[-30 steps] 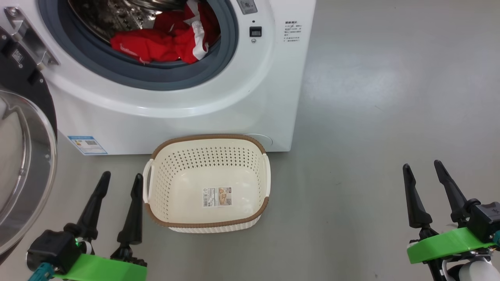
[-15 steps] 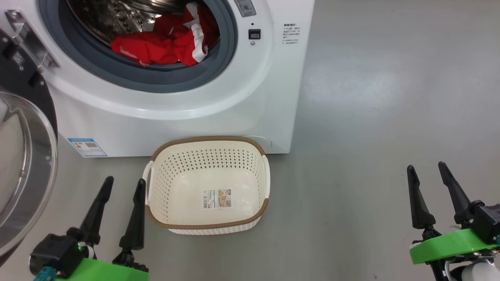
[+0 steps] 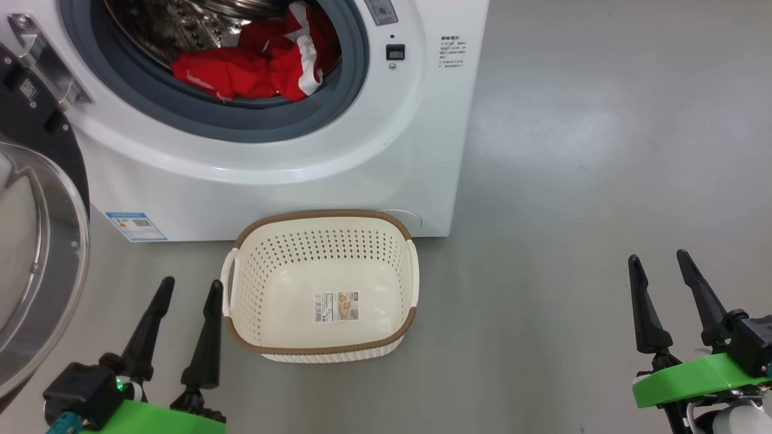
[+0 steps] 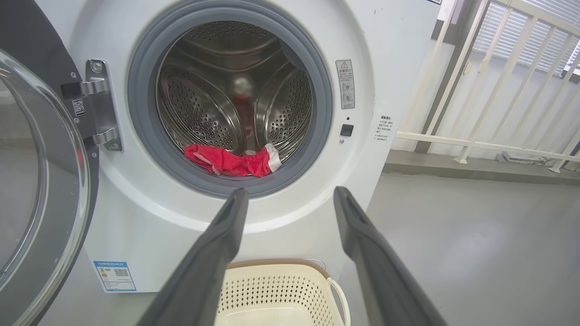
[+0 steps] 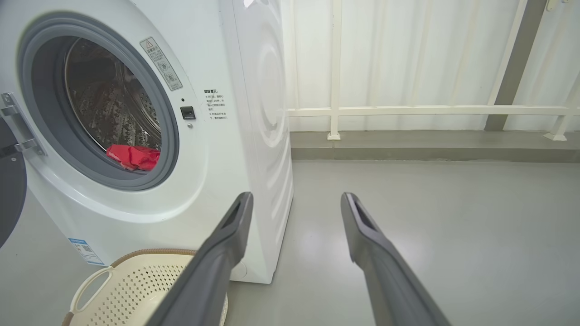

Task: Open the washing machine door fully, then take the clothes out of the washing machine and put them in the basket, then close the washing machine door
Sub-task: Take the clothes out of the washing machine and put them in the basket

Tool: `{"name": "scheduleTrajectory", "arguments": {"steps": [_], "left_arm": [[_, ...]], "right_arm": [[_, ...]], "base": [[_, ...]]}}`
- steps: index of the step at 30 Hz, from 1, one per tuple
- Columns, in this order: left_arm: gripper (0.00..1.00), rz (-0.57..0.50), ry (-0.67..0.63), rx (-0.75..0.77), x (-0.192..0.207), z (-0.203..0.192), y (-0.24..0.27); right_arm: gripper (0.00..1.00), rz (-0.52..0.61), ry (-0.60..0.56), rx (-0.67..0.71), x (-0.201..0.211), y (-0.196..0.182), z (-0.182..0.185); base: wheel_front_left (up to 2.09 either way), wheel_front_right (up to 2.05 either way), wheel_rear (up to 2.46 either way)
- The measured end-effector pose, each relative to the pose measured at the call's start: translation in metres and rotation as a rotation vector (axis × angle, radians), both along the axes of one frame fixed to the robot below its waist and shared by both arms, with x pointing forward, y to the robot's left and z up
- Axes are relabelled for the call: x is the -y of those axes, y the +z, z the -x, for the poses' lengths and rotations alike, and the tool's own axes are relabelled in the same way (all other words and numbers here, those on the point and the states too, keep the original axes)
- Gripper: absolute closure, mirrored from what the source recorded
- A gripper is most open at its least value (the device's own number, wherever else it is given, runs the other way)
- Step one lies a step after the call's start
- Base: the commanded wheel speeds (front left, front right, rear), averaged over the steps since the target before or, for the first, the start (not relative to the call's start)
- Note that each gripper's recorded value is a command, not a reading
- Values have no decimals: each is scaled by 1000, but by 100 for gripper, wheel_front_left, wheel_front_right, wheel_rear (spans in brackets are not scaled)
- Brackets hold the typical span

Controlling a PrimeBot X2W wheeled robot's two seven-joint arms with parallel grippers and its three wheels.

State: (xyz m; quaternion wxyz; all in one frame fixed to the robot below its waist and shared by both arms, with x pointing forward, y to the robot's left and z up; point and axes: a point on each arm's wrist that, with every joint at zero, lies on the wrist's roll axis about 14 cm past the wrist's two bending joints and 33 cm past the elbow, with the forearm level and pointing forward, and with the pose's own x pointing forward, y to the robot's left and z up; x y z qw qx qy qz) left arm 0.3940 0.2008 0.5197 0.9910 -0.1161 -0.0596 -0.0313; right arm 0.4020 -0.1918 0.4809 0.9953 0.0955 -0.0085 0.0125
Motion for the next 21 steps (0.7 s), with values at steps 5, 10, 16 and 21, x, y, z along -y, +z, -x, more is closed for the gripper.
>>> {"name": "scheduleTrajectory", "arguments": {"steps": [5, 10, 16, 21], "left_arm": [[0, 1, 1, -2, -1, 0, 0], [0, 2, 0, -2, -1, 0, -1], [0, 3, -1, -4, 0, 0, -1], [0, 3, 2, -8, -1, -1, -2]], "right_arm": [[0, 0, 3, -1, -1, -1, 0], [0, -1, 6, -3, -2, -1, 0], [0, -1, 10, -5, -3, -2, -1], [0, -2, 15, -8, -5, -3, -1]], "base": [[95, -117, 22], [119, -146, 27], [114, -139, 25], [62, -72, 10]]}}
